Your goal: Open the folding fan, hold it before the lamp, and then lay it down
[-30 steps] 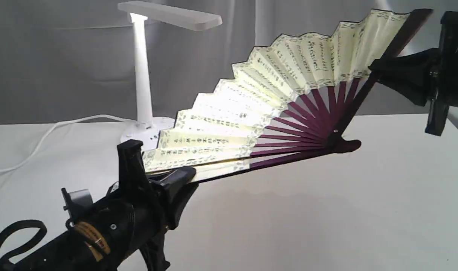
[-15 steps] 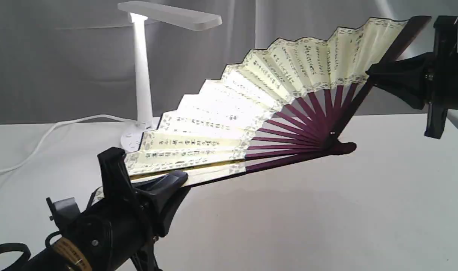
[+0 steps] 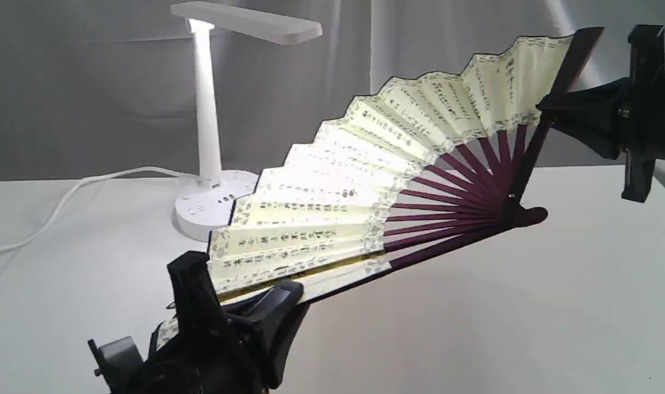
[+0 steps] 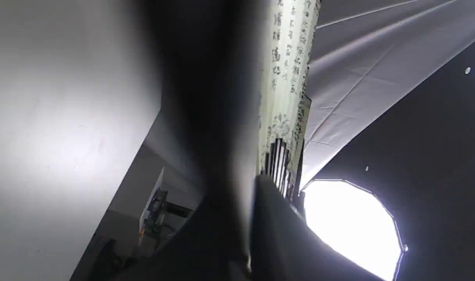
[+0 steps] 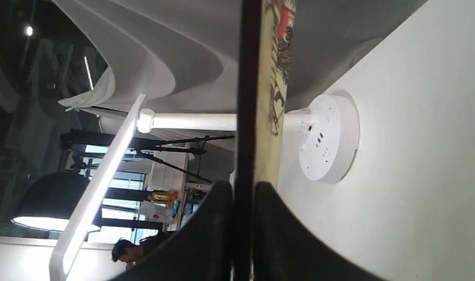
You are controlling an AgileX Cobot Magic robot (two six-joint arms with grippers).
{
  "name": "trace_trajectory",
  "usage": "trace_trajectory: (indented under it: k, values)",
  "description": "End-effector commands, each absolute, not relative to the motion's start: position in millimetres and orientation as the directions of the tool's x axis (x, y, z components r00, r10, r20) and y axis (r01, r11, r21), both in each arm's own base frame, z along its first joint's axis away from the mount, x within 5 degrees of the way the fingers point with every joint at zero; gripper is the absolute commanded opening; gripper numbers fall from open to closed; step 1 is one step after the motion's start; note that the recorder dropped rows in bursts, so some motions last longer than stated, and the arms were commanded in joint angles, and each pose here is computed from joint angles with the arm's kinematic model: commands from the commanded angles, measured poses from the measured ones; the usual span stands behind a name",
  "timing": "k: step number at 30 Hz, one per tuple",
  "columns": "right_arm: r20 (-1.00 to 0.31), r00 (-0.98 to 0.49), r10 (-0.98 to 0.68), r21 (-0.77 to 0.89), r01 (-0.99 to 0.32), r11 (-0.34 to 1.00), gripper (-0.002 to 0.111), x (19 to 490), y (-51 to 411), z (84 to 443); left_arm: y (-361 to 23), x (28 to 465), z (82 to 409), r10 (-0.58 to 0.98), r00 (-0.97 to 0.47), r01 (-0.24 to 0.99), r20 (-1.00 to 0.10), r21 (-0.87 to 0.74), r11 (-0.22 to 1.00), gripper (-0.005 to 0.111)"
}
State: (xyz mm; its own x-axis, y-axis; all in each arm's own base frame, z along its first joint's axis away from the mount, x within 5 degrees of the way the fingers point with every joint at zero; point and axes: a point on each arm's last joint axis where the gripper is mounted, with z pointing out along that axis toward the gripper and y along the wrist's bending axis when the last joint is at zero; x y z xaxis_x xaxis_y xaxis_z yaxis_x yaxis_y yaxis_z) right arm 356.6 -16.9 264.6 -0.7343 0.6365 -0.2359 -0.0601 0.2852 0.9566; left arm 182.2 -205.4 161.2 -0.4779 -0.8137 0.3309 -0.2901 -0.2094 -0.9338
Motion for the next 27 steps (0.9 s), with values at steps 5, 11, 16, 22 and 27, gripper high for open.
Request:
trace_trajectory:
  k: [5, 11, 16, 22, 27]
  values:
    - [-0.245, -0.672, 0.699, 0.957, -0.053, 0.284, 0.000, 359.6, -23.9, 270.5, -210.6, 168.4, 157.6, -0.818, -0.496, -0.295, 0.291, -0.943, -0.156, 0.000]
    - [-0.246, -0.654, 0.715, 0.954, -0.033, 0.298, 0.000, 361.1, -26.1, 268.9, -211.6, 167.2, 159.0, -0.814, -0.499, -0.285, 0.296, -0.944, -0.168, 0.000]
    - [-0.237, -0.638, 0.733, 0.953, -0.007, 0.302, 0.000, 362.4, -28.1, 267.4, -214.2, 163.7, 166.2, -0.803, -0.514, -0.224, 0.303, -0.951, -0.215, 0.000]
    - [-0.234, -0.641, 0.732, 0.955, -0.008, 0.298, 0.000, 362.3, -27.8, 267.6, -209.6, 166.8, 169.5, -0.836, -0.481, -0.161, 0.262, -0.964, -0.210, 0.000]
    - [-0.233, -0.647, 0.726, 0.956, -0.016, 0.293, 0.000, 362.0, -27.1, 268.7, -205.8, 168.9, 168.6, -0.860, -0.440, -0.157, 0.257, -0.965, -0.208, 0.000]
